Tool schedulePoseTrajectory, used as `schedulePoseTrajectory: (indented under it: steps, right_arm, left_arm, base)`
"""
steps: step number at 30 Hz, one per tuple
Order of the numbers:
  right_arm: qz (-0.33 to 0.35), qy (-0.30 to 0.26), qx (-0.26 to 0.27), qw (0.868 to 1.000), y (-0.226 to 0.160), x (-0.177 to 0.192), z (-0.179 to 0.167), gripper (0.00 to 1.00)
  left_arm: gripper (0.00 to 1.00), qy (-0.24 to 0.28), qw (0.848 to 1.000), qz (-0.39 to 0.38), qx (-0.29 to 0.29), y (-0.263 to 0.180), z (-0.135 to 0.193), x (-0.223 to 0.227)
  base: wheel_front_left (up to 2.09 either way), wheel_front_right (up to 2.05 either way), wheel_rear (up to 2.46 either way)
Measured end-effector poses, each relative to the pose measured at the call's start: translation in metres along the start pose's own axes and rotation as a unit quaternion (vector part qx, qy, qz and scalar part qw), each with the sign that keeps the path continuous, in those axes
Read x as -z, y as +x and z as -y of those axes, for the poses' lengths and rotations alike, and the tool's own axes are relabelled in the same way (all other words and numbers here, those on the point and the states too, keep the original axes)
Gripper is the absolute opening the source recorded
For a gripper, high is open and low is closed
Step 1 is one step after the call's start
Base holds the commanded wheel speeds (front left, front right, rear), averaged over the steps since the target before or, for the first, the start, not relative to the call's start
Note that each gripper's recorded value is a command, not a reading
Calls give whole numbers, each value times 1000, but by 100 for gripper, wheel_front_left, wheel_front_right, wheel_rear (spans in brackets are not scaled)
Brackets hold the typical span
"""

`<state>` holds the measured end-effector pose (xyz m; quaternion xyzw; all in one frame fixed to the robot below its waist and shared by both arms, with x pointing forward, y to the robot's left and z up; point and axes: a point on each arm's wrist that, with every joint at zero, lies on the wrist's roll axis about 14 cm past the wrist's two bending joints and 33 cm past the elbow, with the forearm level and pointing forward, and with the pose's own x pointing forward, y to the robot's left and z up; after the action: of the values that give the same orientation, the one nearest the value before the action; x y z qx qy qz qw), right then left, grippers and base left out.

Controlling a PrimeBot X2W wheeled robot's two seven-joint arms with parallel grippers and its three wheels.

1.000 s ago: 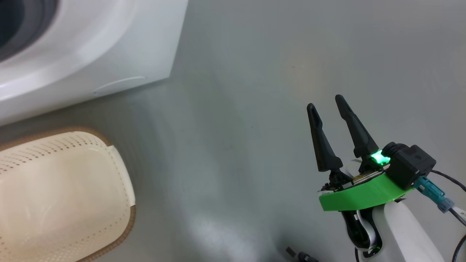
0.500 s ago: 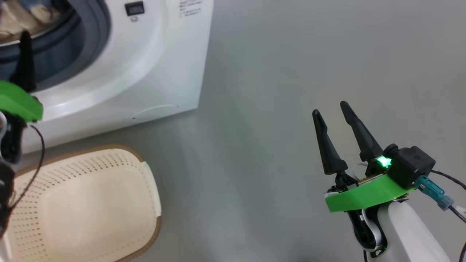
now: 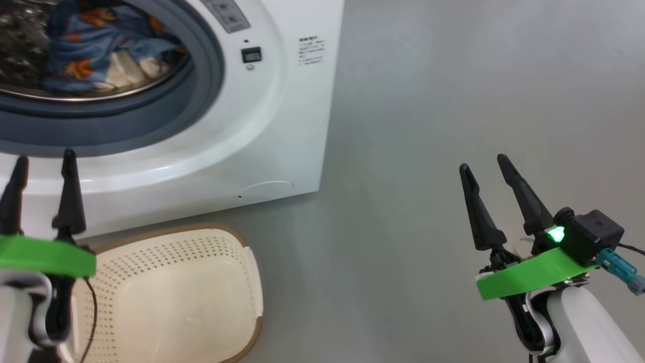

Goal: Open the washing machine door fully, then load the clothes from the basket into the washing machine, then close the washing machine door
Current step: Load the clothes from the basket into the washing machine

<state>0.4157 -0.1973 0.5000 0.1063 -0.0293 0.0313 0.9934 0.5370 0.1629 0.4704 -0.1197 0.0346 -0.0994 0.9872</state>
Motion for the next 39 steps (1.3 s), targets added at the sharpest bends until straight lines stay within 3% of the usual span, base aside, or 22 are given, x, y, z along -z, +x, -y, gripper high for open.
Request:
schedulePoseTrajectory:
  steps: [20, 39]
  right_arm:
    - [17, 6, -56, 998, -2, -17, -28, 100]
    - [15, 6, -60, 998, -2, -16, -29, 100]
  left_arm:
    - [100, -16, 996, 51, -70, -112, -30, -26]
    - [100, 1, 997, 52, -62, -117, -25, -23]
  base:
    - [0, 0, 0]
    - [0, 0, 0]
